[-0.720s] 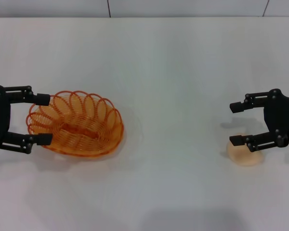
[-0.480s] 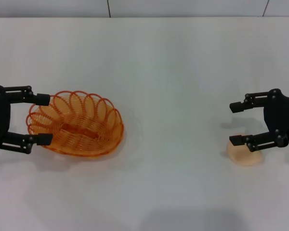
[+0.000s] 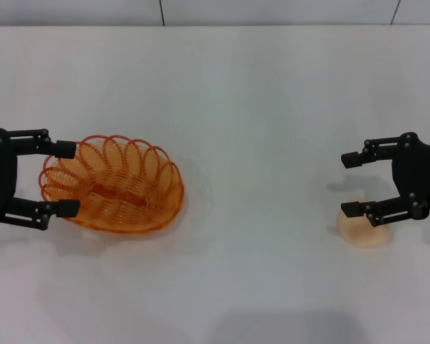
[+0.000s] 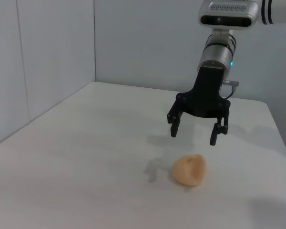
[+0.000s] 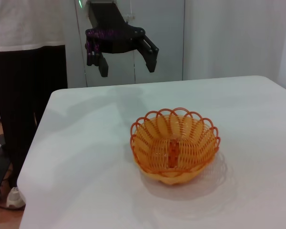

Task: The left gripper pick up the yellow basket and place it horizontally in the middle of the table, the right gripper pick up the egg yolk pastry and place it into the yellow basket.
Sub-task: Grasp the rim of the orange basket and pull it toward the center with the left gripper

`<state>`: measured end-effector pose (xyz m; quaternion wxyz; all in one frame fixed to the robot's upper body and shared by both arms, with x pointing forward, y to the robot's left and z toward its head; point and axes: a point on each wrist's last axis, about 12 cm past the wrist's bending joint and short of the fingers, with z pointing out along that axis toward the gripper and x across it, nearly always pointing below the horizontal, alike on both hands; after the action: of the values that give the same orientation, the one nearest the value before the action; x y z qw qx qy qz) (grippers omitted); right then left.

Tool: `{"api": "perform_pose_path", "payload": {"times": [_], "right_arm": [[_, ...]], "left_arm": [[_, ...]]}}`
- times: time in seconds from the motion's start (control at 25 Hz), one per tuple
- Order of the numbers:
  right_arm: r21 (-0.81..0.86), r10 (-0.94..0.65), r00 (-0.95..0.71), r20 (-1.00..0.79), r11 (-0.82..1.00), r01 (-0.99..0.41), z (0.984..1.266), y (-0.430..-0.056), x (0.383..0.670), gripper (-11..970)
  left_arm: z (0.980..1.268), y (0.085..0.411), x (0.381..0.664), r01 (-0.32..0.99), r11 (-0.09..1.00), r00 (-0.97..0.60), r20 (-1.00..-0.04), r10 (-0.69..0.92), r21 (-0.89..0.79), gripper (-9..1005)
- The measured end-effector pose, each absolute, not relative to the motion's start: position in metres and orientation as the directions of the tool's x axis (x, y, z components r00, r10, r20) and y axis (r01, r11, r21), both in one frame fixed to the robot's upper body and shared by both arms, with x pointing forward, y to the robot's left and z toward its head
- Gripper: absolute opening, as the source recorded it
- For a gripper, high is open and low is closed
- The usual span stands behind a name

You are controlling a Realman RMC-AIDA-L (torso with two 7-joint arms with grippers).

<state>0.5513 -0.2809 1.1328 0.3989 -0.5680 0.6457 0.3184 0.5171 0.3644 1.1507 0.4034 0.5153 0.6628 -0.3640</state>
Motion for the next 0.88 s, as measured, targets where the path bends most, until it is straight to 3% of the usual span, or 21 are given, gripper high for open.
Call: {"api": "perform_pose_path", "payload": {"times": [0.24,0.44,0.72,0.76,0.88], "right_arm": [[-0.039,-0.478,-0.038,-0.878,0.149,-0.988,1.132,-0.28,0.55,763],[-0.037,-0.477,-0.037,-0.878,0.144,-0.989,1.132,-0.28,0.549,762],[-0.039,-0.486,-0.029,-0.873,0.128,-0.991,1.13,-0.276,0.549,762],[-0.04,-0.487,-0.027,-0.873,0.125,-0.991,1.131,-0.276,0.549,762],[-0.046,-0.488,-0.019,-0.873,0.12,-0.992,1.131,-0.274,0.55,762]], "left_arm": [[1.151,0.364,0.518,0.972,0.216,-0.17,-0.907,0.386,-0.09,875],[1.168,0.367,0.52,0.934,0.311,-0.298,-0.868,0.398,-0.178,874],[1.186,0.368,0.524,0.829,0.489,-0.512,-0.721,0.467,-0.271,872],[1.188,0.369,0.529,0.765,0.573,-0.604,-0.636,0.48,-0.294,872],[1.189,0.37,0.536,0.69,0.657,-0.686,-0.562,0.462,-0.304,872]]}}
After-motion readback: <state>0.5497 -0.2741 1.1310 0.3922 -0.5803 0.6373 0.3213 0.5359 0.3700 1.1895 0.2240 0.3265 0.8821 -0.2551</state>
